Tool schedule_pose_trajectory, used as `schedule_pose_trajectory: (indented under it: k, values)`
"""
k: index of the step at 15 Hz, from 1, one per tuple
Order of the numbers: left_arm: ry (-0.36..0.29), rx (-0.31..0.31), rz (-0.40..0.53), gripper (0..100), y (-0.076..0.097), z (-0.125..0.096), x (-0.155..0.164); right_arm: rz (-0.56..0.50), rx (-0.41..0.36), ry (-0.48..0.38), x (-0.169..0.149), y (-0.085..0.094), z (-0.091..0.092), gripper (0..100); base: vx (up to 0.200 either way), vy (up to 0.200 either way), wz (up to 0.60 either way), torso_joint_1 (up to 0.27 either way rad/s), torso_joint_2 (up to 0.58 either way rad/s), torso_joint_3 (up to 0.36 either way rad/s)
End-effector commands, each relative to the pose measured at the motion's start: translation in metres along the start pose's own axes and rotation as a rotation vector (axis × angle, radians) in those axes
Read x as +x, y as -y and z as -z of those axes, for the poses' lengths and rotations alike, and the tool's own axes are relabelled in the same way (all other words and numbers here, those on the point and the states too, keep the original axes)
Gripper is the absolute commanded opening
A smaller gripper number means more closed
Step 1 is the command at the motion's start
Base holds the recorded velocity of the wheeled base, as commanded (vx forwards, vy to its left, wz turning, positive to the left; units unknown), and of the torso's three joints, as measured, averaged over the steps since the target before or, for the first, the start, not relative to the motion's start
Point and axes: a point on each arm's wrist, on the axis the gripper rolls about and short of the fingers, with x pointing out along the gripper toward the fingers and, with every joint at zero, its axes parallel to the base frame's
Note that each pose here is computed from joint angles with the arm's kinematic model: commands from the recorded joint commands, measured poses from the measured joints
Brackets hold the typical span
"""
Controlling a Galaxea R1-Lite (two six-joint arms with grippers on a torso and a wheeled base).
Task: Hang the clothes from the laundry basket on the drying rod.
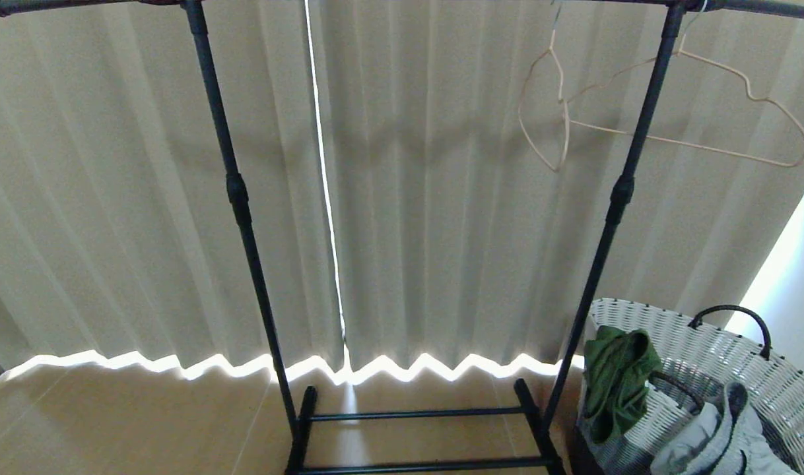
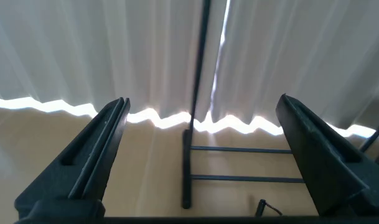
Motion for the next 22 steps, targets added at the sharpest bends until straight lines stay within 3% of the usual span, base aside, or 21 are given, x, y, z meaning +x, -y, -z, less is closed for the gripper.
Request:
schedule_pose_trajectory:
  k: [1, 10, 22]
  values:
    - [0.0, -0.001, -0.001, 100, 0.0, -0.0002, 0.0, 0.0, 0.0, 0.0, -0.0001, 0.0, 0.0, 100, 0.0, -0.2, 0.0, 0.002, 0.0, -0.002]
    - [0.0, -0.005, -0.002, 100, 0.0, -0.0002, 0.0, 0.0, 0.0, 0.0, -0.0001, 0.0, 0.0, 100, 0.0, -0.2, 0.0, 0.003, 0.0, 0.002]
    - [0.0, -0.004, -0.002, 100, 0.0, -0.0002, 0.0, 0.0, 0.0, 0.0, -0.0001, 0.0, 0.0, 100, 0.0, 0.0, 0.0, 0.0, 0.0, 0.0]
